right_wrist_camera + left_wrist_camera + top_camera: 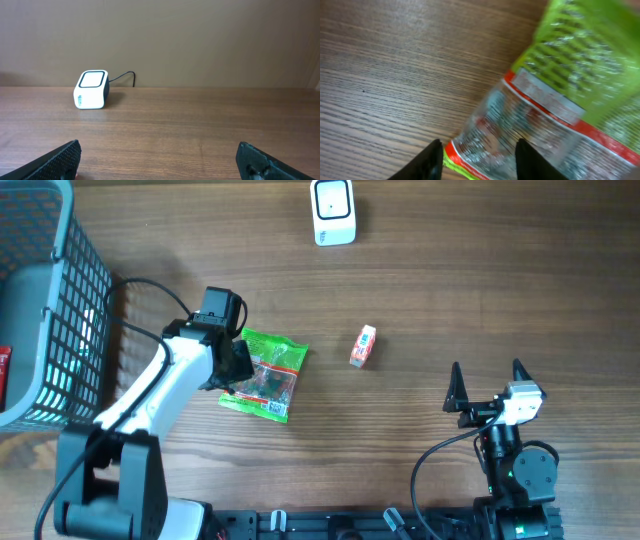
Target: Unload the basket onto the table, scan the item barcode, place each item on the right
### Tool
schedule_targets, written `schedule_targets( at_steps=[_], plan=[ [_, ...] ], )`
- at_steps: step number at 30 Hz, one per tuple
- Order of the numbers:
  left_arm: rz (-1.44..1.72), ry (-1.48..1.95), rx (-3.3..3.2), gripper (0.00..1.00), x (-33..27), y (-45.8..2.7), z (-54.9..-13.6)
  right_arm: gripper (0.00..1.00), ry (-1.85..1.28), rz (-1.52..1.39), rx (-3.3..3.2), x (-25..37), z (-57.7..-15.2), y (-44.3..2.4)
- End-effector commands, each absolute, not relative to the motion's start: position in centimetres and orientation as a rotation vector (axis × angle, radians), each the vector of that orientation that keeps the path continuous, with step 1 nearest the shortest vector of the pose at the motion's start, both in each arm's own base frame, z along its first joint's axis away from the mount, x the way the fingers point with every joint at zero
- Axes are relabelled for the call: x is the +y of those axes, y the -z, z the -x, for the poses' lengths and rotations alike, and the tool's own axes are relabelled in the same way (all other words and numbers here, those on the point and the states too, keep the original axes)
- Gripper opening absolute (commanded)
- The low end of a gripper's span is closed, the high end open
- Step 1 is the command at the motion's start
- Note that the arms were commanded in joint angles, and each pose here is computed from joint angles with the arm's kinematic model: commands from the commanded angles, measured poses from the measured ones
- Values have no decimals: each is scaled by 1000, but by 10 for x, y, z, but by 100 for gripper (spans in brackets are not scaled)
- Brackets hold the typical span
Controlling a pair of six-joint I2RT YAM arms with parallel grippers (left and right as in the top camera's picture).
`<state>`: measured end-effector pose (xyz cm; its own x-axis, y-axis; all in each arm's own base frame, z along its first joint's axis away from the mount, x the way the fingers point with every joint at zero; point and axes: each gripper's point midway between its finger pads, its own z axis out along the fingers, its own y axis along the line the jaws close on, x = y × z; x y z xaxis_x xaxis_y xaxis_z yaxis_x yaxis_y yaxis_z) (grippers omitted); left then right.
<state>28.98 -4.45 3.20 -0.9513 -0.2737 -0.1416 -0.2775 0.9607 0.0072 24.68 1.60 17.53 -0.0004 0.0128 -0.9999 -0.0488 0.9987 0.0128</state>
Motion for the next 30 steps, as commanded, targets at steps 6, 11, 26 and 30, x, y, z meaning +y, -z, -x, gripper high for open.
schedule_targets(
  at_steps=[6,11,26,30],
  plan=[
    [436,123,3124,51,-66,-1,-275,100,-38,33,1560,15,-246,-177],
    [435,424,3149,55,-99,-7,-272,100,-39,32,1560,15,-246,-177],
    [496,226,3002,30,-66,-48,-288,100,-38,33,1560,15,-246,-177],
    [507,105,3018,4,-51,-24,-275,100,-39,33,1560,15,-246,-178]
  ],
)
